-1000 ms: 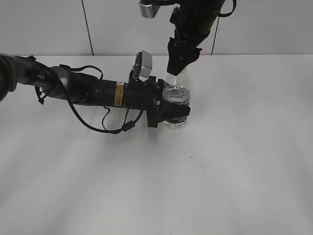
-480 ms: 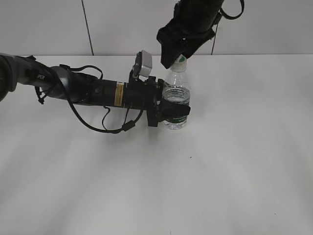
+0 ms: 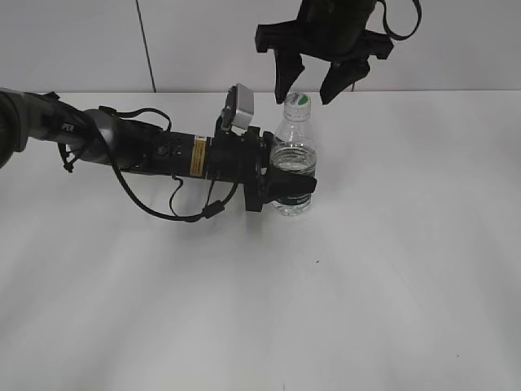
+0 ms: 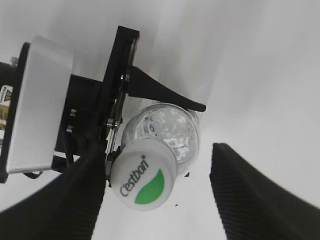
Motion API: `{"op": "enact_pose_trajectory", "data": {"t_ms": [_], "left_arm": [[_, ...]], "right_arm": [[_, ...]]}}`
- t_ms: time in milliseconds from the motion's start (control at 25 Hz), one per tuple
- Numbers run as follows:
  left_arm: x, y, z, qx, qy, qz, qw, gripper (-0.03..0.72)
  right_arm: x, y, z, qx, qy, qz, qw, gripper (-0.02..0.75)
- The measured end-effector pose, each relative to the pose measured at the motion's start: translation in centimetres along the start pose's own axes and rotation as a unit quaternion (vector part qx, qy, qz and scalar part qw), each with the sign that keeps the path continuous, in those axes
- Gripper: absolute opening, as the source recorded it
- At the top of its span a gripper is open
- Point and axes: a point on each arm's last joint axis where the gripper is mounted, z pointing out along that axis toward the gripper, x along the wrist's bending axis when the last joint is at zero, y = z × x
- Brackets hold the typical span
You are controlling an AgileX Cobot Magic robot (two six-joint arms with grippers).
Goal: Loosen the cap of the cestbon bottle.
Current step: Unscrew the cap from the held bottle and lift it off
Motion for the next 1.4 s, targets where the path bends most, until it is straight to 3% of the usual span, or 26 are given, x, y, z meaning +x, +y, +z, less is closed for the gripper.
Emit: {"op": "enact_pose_trajectory", "data": {"t_ms": [200, 560, 800, 1040, 1240, 1400], "left_arm": [[0.00, -0.01, 0.00, 0.000, 0.000, 0.000, 1.000, 0.407], [0.00, -0.01, 0.00, 0.000, 0.000, -0.002, 1.000, 0.407], [0.01, 0.01, 0.00, 0.000, 0.000, -0.003, 1.000, 0.407], [0.01, 0.01, 0.00, 0.000, 0.000, -0.004, 1.000, 0.407], [0.03, 0.01, -0.04, 0.000, 0.000, -0.006, 1.000, 0.407], [0.03, 0.01, -0.04, 0.000, 0.000, -0.007, 1.000, 0.407]], "right_arm": [[0.38, -0.05, -0.01, 0.004, 0.020, 0.048, 0.999, 0.500], [0.49, -0.06, -0.01, 0.005, 0.027, 0.057, 0.998, 0.495], [0.44, -0.06, 0.42, 0.009, 0.026, 0.057, 0.998, 0.428], [0.39, -0.06, 0.75, 0.013, 0.025, 0.058, 0.998, 0.408], [0.29, -0.05, 0.76, 0.012, 0.019, 0.056, 0.998, 0.309], [0.25, -0.05, 0.76, 0.011, 0.017, 0.052, 0.998, 0.309]]}}
